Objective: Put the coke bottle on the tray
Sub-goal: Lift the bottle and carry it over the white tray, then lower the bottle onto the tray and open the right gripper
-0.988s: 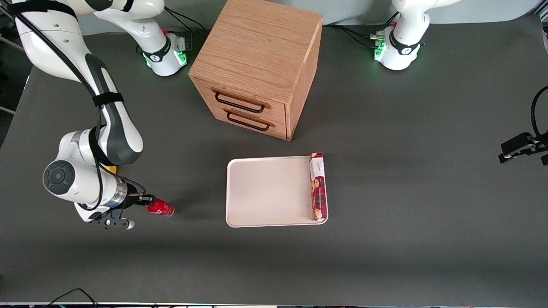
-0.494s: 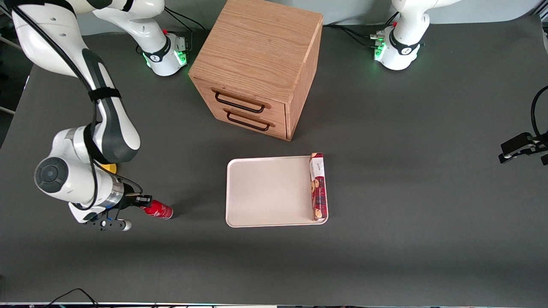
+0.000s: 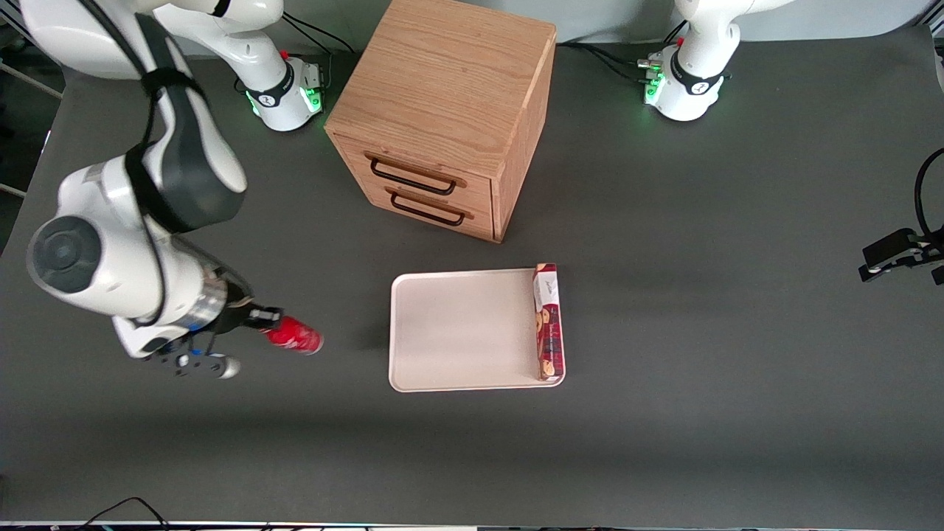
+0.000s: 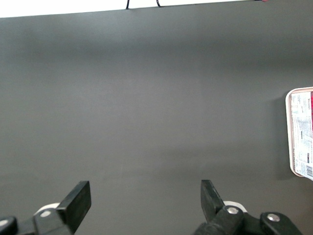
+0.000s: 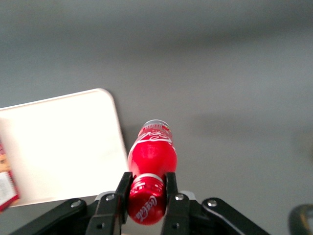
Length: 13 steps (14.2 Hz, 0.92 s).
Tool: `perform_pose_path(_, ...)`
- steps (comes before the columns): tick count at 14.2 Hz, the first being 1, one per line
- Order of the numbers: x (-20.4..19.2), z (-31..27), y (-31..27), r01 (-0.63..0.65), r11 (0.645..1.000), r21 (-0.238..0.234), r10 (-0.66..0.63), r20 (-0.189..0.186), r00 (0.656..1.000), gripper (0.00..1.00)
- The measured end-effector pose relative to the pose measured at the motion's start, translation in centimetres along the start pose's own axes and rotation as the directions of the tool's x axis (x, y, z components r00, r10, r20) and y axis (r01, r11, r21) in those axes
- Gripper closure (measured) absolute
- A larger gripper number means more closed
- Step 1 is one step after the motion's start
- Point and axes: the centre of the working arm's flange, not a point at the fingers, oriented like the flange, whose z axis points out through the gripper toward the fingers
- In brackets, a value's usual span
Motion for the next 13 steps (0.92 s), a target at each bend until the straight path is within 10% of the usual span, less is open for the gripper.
perform_pose_path(8, -4.2, 11.9, -10.5, -0.214, 0.976, -0.04, 0.217, 0.104, 0.971, 0.68)
perform_pose_path(13, -5.5, 16.3, -12.5, -0.225, 0.972, -0.072, 0.23, 0.062, 0.971, 0.68)
